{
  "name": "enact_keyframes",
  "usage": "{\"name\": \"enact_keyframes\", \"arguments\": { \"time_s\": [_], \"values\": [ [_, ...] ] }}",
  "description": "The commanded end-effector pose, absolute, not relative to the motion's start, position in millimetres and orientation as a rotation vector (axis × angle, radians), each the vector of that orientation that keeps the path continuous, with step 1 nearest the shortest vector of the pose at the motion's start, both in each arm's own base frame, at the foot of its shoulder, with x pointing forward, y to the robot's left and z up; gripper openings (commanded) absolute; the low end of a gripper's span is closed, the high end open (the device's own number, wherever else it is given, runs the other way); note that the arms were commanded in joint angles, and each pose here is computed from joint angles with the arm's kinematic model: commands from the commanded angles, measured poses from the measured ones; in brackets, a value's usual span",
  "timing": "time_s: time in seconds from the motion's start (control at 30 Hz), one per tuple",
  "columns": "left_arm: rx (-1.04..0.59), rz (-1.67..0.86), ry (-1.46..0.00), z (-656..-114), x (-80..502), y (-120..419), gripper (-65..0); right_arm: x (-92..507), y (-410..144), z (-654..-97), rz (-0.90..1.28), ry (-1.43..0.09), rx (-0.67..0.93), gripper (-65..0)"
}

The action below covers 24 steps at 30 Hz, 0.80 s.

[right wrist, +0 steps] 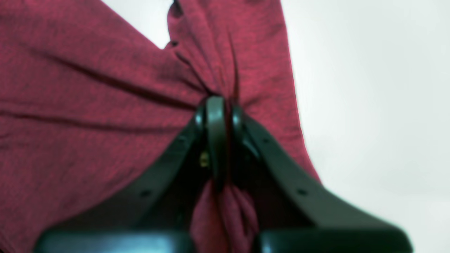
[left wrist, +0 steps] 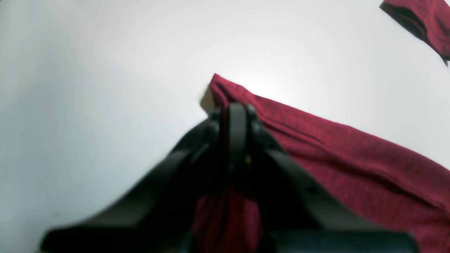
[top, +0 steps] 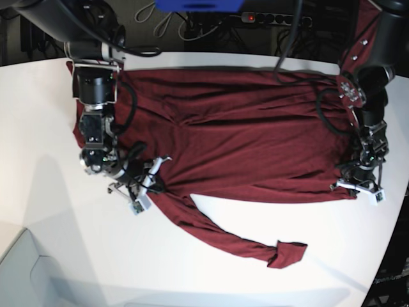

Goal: Layout the t-shirt on the table in an organized manner, then fold the t-shirt properly

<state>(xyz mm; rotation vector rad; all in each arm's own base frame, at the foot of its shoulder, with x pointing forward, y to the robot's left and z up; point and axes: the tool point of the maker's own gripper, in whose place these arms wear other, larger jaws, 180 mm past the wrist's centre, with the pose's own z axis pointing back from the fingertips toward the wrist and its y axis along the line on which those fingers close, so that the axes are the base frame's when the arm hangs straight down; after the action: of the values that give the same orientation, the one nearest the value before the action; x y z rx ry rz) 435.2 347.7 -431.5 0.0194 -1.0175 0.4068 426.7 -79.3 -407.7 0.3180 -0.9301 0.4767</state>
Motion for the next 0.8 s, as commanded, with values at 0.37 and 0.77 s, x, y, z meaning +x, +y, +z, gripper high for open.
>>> {"name": "enact_keyframes", "arguments": {
  "time_s": [0.37, 0.77],
  "values": [
    [0.089, 0.348, -1.019, -393.8, 445.4, 367.5, -64.6, 404.8, -92.9, -341.0, 0.532, -1.16, 0.209, -65.0],
    [0.076, 0.202, -1.1, -349.5, 451.8, 339.7, -64.6, 374.1, -93.8, -311.5, 0.57, -1.243, 0.155, -65.0]
  ]
}}
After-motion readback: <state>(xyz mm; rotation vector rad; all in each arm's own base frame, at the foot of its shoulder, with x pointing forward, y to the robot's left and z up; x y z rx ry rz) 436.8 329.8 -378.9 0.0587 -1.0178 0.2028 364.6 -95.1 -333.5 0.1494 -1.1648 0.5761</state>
